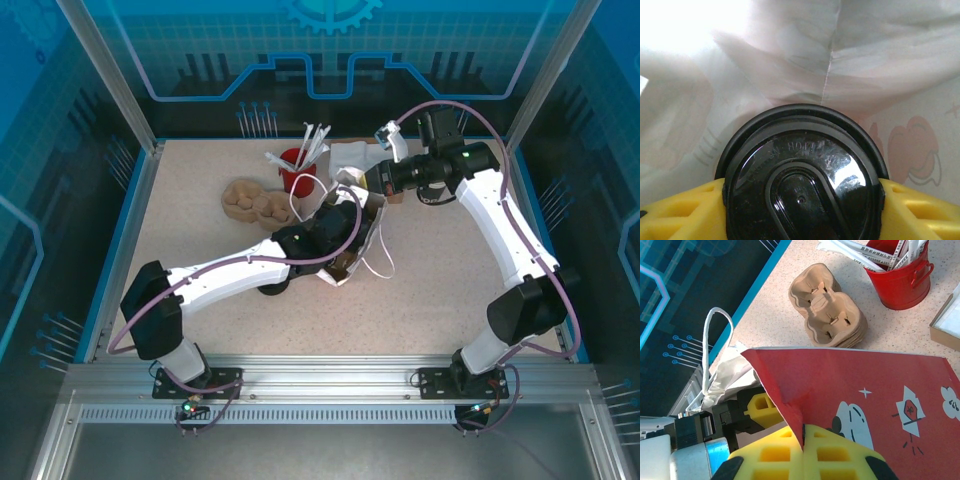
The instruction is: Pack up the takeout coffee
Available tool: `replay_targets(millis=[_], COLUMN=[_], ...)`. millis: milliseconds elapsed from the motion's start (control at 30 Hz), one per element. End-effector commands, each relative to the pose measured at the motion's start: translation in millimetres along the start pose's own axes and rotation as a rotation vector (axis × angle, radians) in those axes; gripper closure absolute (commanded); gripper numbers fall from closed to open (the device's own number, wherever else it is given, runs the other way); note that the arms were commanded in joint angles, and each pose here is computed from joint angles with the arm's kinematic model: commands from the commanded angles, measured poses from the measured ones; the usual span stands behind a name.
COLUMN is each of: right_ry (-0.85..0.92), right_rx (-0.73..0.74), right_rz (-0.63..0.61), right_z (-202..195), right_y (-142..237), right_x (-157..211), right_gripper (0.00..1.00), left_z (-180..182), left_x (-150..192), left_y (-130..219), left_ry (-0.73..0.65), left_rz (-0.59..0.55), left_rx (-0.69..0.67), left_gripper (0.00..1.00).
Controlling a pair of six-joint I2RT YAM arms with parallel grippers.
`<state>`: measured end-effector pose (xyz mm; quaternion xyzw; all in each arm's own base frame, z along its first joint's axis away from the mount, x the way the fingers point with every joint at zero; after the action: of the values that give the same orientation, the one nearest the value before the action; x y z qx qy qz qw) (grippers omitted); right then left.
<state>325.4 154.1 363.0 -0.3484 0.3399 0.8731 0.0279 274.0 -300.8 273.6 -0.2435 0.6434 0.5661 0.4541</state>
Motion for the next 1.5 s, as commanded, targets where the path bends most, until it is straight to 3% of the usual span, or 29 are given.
replay_targets(millis=[0, 800, 1200, 1467], right_ry=[-0.012, -0.044, -0.027, -0.018], right_rx=[-0.048, -0.036, -0.047, -0.044], right_rz=[-0.016, 0.011, 0.009, 0.011], right_z=[8, 0, 1, 0], right_y=[5, -4, -5, -6], right_x=[-8, -8, -10, -9], right_gripper=[1.00, 1.00, 1.00, 1.00], left_z=[1, 6, 5, 11], left_x=[8, 9, 13, 8], left_y=[-11, -19, -27, -16], left_ry=[0.017, 0.063, 0.084, 0.098], left_rz=[0.005, -0.047, -0.012, -0.034], left_rx=[-0.018, -0.004, 0.015, 0.014], left_gripper=[0.36, 0.36, 0.36, 0.36])
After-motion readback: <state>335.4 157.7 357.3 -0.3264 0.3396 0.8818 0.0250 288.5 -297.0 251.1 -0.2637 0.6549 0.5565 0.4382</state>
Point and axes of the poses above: each hand's point on the last joint's axis, 136 mm out from that joint toward the fingers, its own y axis back along the fingers, its own z axis along the line the jaws close on, x = y × z, the point moved 9 cm from there along y, back along the fingers, and after that the axes turned 2 degrees about y, right-handed, at the moved point
